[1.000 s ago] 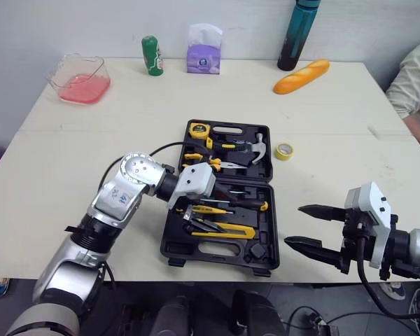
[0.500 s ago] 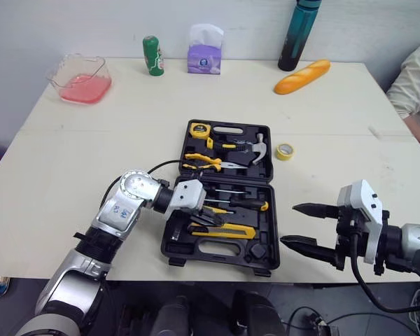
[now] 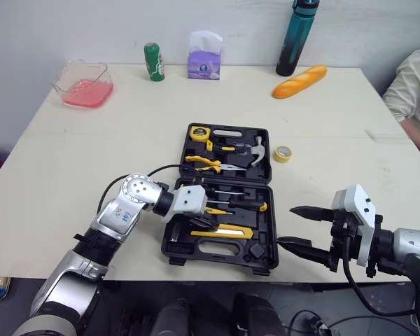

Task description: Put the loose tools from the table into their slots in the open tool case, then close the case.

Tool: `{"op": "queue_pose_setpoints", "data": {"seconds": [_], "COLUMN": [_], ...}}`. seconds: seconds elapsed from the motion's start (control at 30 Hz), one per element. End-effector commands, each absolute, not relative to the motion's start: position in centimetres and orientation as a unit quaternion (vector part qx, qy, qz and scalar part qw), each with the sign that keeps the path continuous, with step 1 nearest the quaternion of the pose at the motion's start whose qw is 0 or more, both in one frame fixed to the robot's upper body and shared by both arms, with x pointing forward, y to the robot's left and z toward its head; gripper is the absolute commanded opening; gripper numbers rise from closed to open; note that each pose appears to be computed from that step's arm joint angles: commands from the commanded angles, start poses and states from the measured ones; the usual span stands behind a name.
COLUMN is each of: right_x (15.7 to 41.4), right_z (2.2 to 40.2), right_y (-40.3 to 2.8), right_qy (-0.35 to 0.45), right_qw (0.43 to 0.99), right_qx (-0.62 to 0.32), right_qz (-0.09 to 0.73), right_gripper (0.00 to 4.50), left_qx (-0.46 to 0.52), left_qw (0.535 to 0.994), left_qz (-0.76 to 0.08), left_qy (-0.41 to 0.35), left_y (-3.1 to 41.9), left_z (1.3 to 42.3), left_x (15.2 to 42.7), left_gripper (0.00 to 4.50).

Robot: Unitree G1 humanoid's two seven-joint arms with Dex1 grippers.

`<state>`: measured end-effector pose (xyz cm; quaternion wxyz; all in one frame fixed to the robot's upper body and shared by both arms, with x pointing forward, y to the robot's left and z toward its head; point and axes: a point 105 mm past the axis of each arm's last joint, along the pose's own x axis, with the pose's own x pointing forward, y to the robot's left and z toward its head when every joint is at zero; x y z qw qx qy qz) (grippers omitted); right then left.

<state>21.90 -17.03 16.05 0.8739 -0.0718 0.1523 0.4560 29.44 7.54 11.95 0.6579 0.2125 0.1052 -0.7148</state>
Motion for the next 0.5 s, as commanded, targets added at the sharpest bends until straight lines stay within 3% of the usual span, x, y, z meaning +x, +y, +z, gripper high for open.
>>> {"op": "queue_pose_setpoints", "data": {"seconds": [0.03, 0.1, 0.27, 0.5], "right_x": [22.8, 22.8, 22.0, 20.6], "right_z": [17.3, 17.5, 17.8, 17.5], "right_y": [-20.4, -22.9, -29.6, -36.7], "right_qy": [0.124, 0.126, 0.147, 0.163], "right_qw": [0.910, 0.926, 0.952, 0.972], "right_qx": [-0.081, -0.084, -0.096, -0.101], "right_qz": [0.388, 0.347, 0.250, 0.132], "right_gripper": [4.50, 4.50, 4.50, 4.50], "left_qx": [0.102, 0.056, 0.101, 0.154], "left_qw": [0.721, 0.771, 0.888, 0.959], "left_qz": [-0.683, -0.632, -0.443, -0.225], "left_qy": [0.053, 0.044, 0.073, 0.078], "left_y": [10.7, 13.7, 23.2, 33.5], "left_z": [17.8, 19.7, 18.6, 17.7], "left_x": [29.6, 30.0, 31.5, 29.8], "left_gripper": [1.38, 2.28, 4.48, 4.48]}}
